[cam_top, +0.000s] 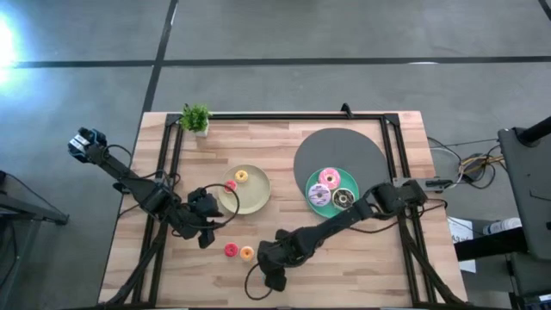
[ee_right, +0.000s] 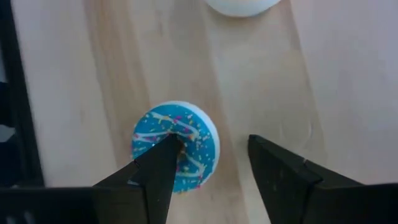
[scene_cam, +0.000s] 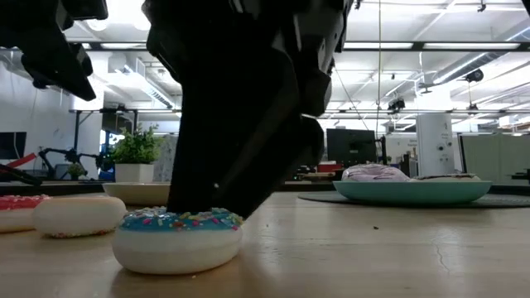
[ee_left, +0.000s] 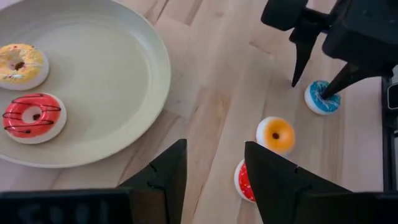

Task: Pick & Place donuts
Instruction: Put the small blue donut on the brown plate

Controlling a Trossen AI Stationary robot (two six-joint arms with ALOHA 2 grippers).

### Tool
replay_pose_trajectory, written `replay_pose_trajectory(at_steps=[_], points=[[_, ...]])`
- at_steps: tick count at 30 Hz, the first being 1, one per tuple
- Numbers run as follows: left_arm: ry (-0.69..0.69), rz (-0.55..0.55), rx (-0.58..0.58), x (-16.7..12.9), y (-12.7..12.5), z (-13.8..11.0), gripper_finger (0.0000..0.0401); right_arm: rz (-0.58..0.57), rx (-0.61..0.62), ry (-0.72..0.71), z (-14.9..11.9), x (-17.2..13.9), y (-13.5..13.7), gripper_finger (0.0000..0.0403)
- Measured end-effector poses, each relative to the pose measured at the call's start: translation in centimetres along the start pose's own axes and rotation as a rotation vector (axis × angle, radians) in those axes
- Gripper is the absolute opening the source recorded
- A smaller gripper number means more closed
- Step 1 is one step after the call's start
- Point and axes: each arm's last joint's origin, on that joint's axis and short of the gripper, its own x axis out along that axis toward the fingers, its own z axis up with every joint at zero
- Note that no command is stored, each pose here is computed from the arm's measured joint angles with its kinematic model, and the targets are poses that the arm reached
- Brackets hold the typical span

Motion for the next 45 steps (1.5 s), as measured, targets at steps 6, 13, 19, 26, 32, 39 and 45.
replay_pose_trajectory(at_steps=[6, 13, 19, 26, 32, 39, 45], points=[[0.003, -0.003, 0.011, 0.0, -0.1, -0.1, 0.0135, -0.098, -0.002, -0.002, 0.1, 0.1, 0.3, 0.0172], [0.016, 0.012, 0.019, 0.0, 0.1, -0.2, 0.0135, -0.116, -0.063, 0.005, 0.6, 0.2, 0.7, 0.0112], [0.018, 0.016, 0.021, -0.1, 0.2, -0.2, 0.0135, -0.091, -0.062, 0.018, 0.6, 0.2, 0.7, 0.0043], [0.002, -0.007, 0.001, -0.8, 0.3, -0.2, 0.0135, -0.141, -0.058, -0.028, 2.0, -2.0, 1.1, 0.0010], [-0.067, -0.051, -0.061, -3.1, 0.8, -0.2, 0.0135, -0.359, -0.048, -0.141, 6.4, -7.3, -2.2, 0.0009], [-0.197, -0.048, -0.145, -5.3, 2.0, 0.0, 0.0135, -0.422, -0.031, -0.194, 12.7, -9.5, -10.8, 0.0009], [-0.303, -0.031, -0.188, -6.2, 2.6, 0.4, 0.0135, -0.355, 0.004, -0.178, 14.8, -9.0, -17.6, 0.0009]])
